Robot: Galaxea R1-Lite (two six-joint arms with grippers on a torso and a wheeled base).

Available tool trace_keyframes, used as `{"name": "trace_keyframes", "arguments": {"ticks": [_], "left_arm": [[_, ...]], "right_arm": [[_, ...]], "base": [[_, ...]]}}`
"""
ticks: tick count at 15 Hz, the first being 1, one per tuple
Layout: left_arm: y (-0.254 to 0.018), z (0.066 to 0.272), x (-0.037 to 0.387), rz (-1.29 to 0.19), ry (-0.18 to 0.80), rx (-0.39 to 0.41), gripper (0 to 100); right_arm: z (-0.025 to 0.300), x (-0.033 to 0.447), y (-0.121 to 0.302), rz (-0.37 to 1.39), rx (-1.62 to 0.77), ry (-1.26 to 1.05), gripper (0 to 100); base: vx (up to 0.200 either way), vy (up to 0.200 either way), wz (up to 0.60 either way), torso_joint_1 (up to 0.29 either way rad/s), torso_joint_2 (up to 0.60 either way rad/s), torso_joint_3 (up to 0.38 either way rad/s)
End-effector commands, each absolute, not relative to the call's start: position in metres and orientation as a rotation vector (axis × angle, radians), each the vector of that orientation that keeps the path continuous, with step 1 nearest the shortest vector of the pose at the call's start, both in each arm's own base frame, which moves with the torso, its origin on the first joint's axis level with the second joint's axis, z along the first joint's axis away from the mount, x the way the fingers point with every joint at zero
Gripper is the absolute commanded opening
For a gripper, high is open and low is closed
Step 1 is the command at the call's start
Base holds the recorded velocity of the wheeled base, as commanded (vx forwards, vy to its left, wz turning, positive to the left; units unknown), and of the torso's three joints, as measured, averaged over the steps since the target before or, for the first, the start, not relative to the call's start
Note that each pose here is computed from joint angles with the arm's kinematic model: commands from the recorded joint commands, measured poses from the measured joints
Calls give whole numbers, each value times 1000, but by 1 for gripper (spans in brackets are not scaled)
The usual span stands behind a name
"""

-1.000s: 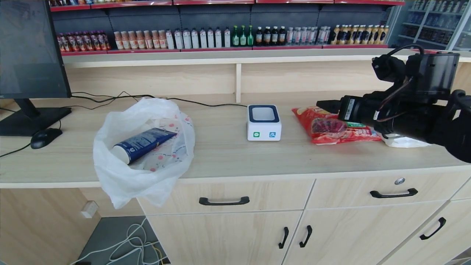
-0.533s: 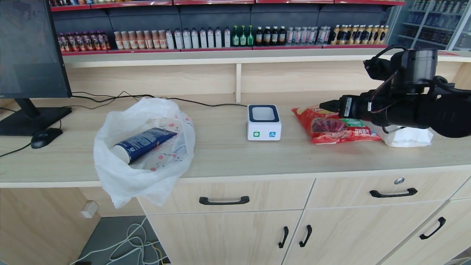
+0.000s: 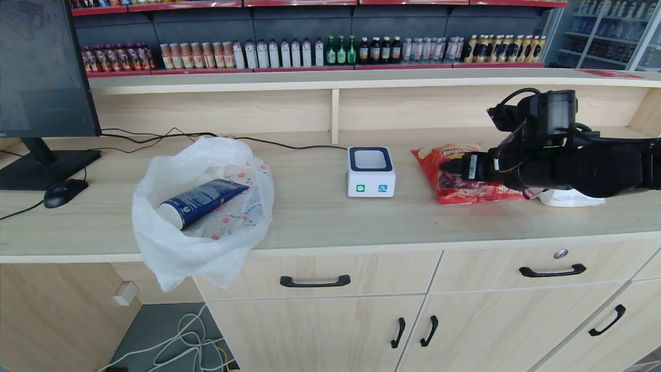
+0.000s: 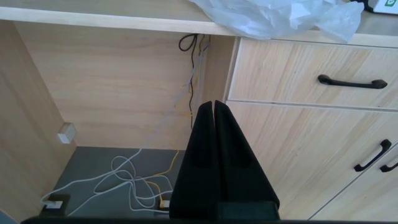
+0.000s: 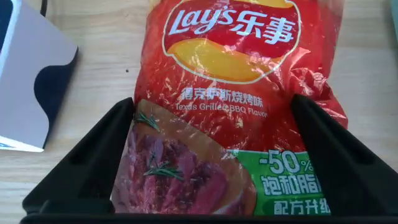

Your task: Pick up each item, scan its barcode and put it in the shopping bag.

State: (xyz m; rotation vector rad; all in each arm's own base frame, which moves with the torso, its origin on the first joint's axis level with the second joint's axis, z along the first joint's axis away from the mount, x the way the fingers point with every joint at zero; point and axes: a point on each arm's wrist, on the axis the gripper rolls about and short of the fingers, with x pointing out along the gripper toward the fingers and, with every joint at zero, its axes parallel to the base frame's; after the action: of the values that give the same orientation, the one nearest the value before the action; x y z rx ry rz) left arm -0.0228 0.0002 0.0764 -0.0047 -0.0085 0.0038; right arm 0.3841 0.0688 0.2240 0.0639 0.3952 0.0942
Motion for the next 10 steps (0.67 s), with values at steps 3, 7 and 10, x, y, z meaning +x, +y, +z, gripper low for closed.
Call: {"name": "trace_keyframes", "arguments": {"ticks": [3,7,10], "left_arm": [[0,76,-23,5,-9,-5,0],[0,76,-23,5,-9,-5,0],[0,76,-23,5,-9,-5,0]], "right_arm": [[220,384,67,77,62,442,100],[224,398,66,28,70,442,100],[225,404,66,-8,137,514,100]], "base": [[0,0,0,0,0,0],[0,0,0,0,0,0],[0,0,0,0,0,0]]}}
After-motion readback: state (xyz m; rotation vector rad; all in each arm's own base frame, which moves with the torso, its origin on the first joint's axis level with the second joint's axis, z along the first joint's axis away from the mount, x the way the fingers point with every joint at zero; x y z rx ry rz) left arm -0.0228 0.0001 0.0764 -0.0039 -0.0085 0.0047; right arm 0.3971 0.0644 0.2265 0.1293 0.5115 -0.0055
